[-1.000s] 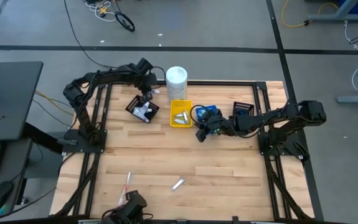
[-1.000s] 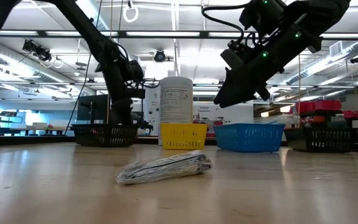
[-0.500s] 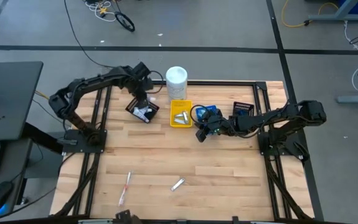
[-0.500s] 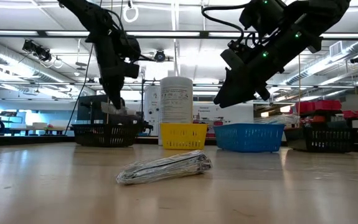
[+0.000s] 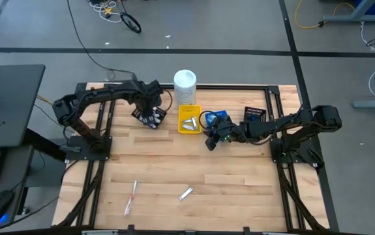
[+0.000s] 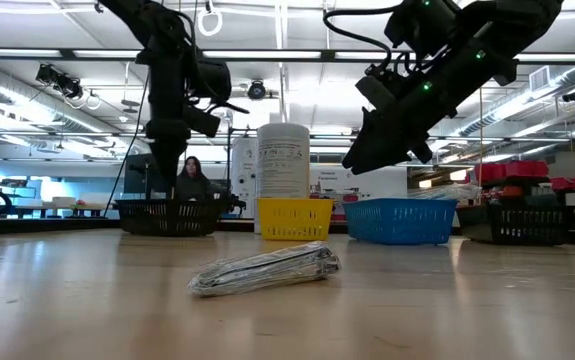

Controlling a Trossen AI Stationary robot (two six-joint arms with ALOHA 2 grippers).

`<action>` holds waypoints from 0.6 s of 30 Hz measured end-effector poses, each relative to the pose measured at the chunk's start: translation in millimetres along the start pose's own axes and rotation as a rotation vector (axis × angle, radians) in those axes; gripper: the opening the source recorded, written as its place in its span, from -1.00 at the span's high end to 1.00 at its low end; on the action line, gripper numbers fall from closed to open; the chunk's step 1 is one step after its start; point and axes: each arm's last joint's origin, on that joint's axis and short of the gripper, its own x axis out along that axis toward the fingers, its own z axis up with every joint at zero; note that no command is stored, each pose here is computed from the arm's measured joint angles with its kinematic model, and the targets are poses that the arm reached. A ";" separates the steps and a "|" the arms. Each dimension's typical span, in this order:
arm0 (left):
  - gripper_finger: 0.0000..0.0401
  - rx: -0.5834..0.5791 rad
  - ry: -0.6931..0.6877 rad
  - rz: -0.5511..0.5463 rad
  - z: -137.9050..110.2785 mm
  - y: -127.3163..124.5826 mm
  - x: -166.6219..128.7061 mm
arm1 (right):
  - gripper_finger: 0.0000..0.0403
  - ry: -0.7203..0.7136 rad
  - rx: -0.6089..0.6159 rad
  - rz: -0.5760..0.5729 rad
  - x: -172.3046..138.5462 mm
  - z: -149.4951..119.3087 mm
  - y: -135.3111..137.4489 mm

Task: Pick & Place Travel size toiletries
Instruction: Put the silver nail cutter into the yellow bin

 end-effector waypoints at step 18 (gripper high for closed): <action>0.35 -0.007 -0.095 -0.110 9.3 -112.2 -21.7 | 0.32 0.014 -0.048 -0.006 0.0 -1.4 -0.7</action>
